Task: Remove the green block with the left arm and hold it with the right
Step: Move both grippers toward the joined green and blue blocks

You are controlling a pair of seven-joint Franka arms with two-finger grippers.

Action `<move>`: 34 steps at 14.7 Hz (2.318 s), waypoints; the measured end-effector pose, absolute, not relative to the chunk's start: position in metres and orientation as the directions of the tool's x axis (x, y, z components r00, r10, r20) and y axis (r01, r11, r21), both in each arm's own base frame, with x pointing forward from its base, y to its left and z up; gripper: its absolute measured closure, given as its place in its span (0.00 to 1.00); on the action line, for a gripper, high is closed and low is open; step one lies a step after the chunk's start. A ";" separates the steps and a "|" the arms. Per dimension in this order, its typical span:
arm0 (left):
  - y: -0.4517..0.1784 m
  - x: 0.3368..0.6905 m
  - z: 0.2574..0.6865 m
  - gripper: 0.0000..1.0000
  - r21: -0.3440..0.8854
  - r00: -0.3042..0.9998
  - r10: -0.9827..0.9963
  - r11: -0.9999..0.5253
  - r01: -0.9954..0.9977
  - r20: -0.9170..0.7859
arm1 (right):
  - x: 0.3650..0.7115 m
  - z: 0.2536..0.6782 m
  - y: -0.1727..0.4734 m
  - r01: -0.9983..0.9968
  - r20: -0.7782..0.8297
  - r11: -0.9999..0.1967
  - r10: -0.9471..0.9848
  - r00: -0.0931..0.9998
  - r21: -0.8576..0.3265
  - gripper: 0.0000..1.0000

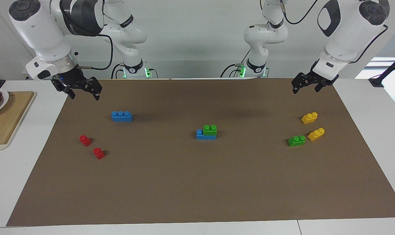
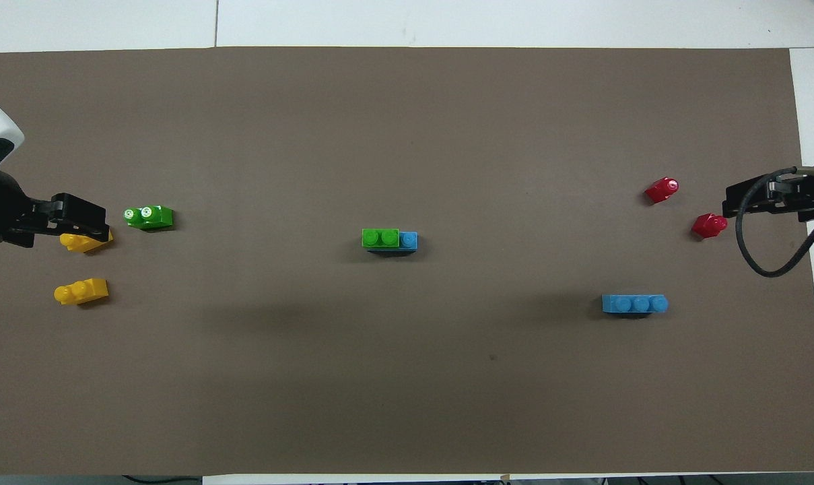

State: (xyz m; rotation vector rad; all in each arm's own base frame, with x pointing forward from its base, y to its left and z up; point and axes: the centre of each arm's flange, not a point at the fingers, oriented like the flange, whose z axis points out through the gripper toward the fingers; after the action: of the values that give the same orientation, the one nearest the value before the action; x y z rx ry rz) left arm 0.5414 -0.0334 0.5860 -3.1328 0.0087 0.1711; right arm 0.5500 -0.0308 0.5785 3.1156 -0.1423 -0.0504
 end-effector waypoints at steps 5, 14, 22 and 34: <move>-0.033 0.541 0.586 0.00 -0.004 0.994 -0.005 -1.000 -0.006 -0.108 | 0.550 0.578 -0.031 -0.091 -0.031 -0.996 -0.091 0.995 0.024 0.00; -0.035 0.541 0.586 0.00 -0.004 0.994 -0.008 -1.000 -0.008 -0.108 | 0.562 0.562 -0.036 -0.270 0.076 -0.963 -0.269 0.960 0.006 0.00; -0.054 0.543 0.584 0.00 -0.026 0.975 0.201 -0.980 0.199 -0.093 | 0.554 0.546 -0.001 -0.811 -0.130 -0.580 -0.800 0.586 -0.083 0.00; -0.166 0.561 0.527 0.00 -0.070 0.575 0.812 -0.582 0.810 -0.101 | 0.581 0.490 0.098 -0.999 -0.459 -0.009 -0.888 -0.010 0.039 0.00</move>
State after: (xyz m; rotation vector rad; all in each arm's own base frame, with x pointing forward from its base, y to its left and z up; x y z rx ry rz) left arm 0.5607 -0.1664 0.5268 -2.7731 -1.4285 0.1910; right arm 0.5814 0.0979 0.4904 2.3969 -2.3973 -0.6329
